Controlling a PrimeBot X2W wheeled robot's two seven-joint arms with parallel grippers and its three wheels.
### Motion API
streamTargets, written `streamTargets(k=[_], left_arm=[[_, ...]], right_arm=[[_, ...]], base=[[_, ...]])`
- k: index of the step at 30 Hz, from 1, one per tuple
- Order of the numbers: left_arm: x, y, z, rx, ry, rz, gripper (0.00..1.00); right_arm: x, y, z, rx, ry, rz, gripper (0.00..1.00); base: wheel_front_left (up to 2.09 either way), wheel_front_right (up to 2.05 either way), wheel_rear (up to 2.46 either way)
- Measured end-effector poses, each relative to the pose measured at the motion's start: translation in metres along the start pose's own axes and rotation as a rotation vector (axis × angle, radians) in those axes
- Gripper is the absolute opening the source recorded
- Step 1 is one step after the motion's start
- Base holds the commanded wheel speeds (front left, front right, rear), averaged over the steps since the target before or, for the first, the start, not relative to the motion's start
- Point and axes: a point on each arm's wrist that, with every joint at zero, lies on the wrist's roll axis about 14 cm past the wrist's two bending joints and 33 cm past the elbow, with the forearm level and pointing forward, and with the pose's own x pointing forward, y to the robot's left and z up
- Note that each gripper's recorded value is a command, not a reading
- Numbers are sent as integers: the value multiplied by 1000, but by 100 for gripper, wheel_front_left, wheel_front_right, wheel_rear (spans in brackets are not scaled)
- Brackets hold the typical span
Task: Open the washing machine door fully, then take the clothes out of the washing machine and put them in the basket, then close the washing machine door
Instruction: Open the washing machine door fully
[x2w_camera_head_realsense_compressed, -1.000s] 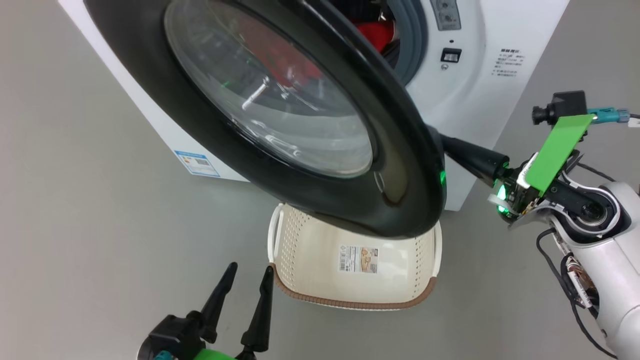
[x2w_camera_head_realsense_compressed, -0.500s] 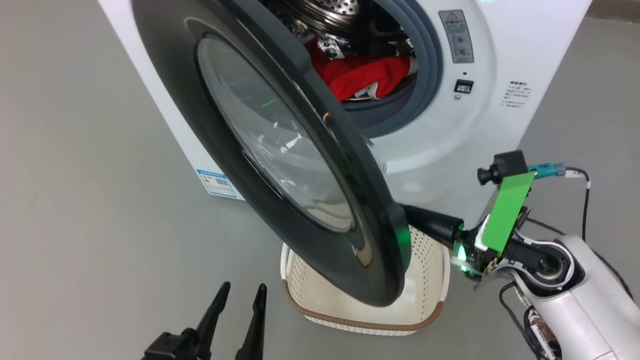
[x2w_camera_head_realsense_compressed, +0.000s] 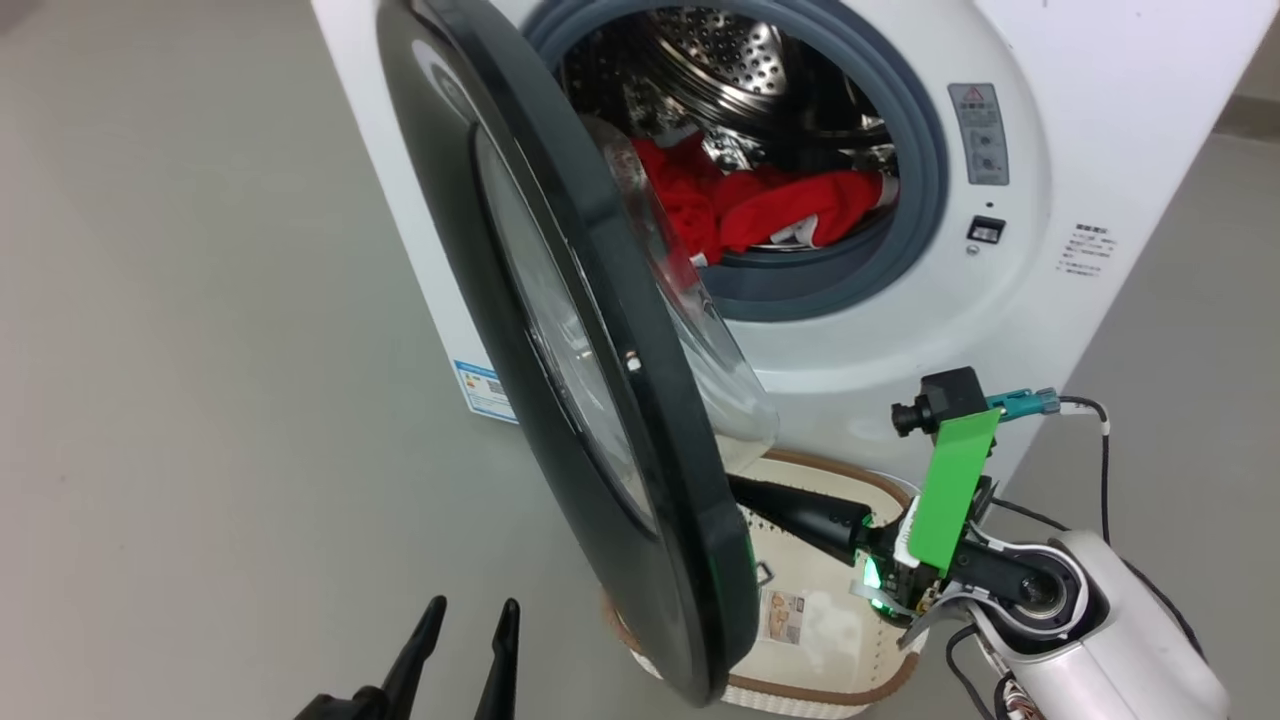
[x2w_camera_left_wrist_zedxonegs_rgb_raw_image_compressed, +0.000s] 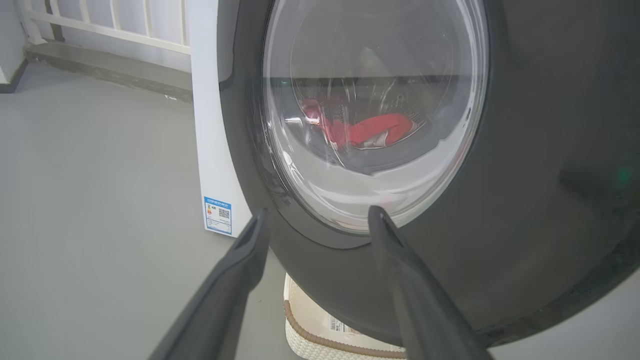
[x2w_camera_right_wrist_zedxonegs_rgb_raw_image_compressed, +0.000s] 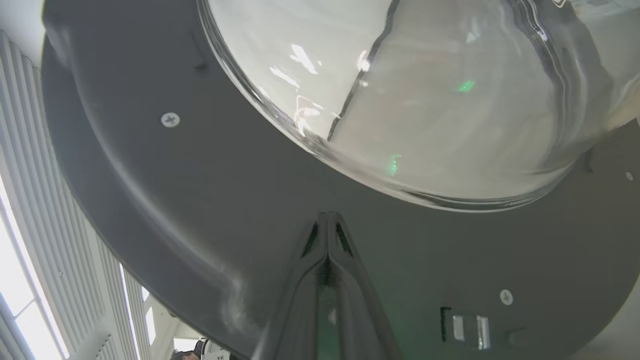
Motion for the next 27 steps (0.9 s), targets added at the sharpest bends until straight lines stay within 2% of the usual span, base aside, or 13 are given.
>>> streamTargets(k=[10, 27], left_arm=[[-16, 23, 12, -3, -45, 74, 100], [-20, 28, 18, -2, -66, 101, 100]], right_arm=[[21, 8, -29, -7, 91, 14, 0], [34, 9, -51, -11, 139, 15, 0]], base=[[0, 0, 0], [0, 0, 0]])
